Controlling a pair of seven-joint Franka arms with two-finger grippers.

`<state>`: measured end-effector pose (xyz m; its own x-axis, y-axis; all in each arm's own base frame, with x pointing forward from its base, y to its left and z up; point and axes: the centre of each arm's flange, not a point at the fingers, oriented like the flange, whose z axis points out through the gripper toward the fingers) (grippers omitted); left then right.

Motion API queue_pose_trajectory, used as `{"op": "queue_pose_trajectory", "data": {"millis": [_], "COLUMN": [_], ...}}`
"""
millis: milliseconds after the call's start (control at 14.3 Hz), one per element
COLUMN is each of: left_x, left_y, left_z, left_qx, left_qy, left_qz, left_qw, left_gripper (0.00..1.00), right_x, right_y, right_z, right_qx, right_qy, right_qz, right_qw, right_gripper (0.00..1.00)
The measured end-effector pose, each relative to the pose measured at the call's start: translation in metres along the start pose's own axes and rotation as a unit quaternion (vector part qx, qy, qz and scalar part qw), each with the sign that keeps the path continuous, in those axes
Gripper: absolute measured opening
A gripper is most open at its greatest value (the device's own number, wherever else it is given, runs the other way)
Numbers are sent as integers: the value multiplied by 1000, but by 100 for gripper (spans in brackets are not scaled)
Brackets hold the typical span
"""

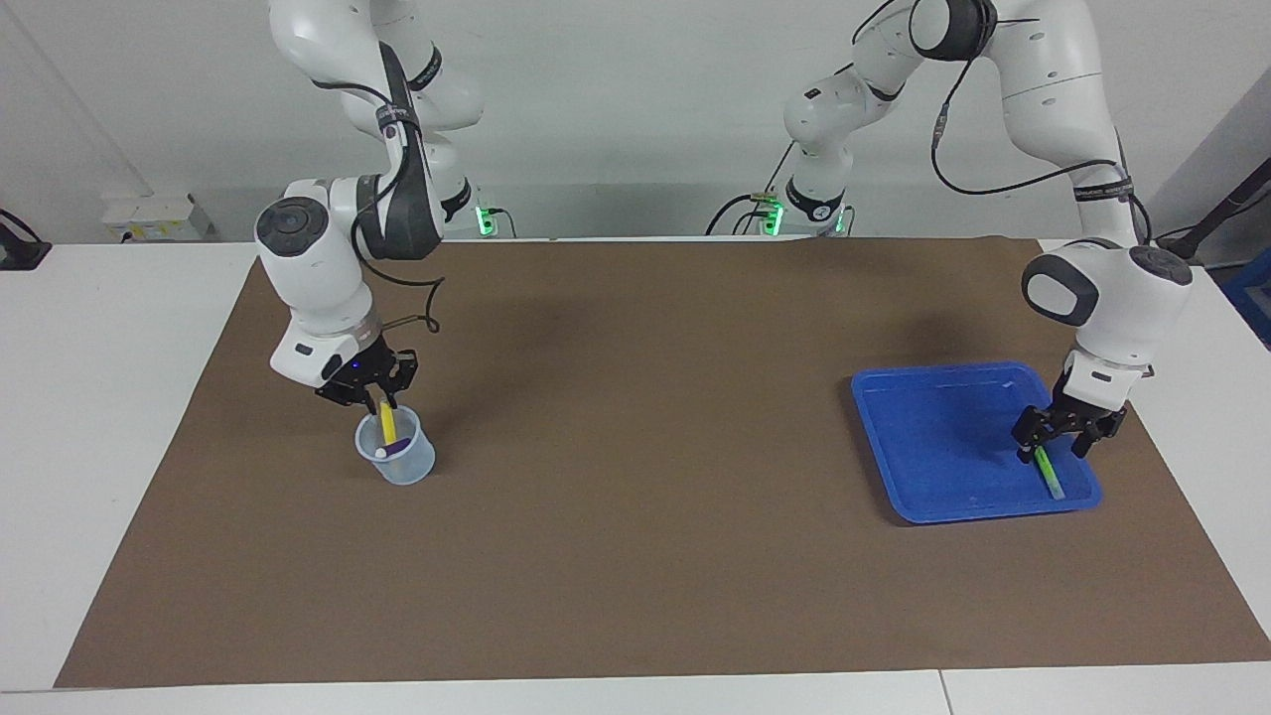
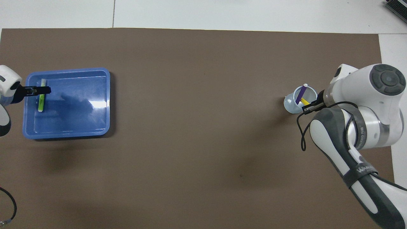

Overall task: Right arm passes pens to left for tray arrangement
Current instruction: 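Lower the green pen into the tray and open the left gripper, then pull the yellow pen from the cup with the right gripper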

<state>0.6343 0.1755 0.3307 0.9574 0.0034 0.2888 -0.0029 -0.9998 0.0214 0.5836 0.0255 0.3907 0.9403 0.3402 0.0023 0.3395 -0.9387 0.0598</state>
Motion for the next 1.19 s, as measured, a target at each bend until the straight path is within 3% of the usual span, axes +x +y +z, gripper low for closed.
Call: {"op": "queue_pose_trajectory", "data": {"millis": [280,559,909,1189], "left_x": [31,38,38,34], "left_y": [7,44,93,166], "left_z": [-61,-81,-104,-128], "left_qx": [-12,-18,-21,-18], "left_qy": [-28,-45,-77,-109], "left_qz": [-25,-63,-120,-210], "left_qw": [999,997,990,971], "left_gripper": [100,100,100,100], "right_x": [0,2,4,-11], "right_y": [1,6,10,3], "right_z": [-1,-12,-75,-140], "right_qx": [0,1,26,71], "right_qy": [1,-5,-29,-33], "right_qz": [1,5,18,27], "right_qw": [1000,1000,999,997], "right_gripper": [19,19,19,19]}}
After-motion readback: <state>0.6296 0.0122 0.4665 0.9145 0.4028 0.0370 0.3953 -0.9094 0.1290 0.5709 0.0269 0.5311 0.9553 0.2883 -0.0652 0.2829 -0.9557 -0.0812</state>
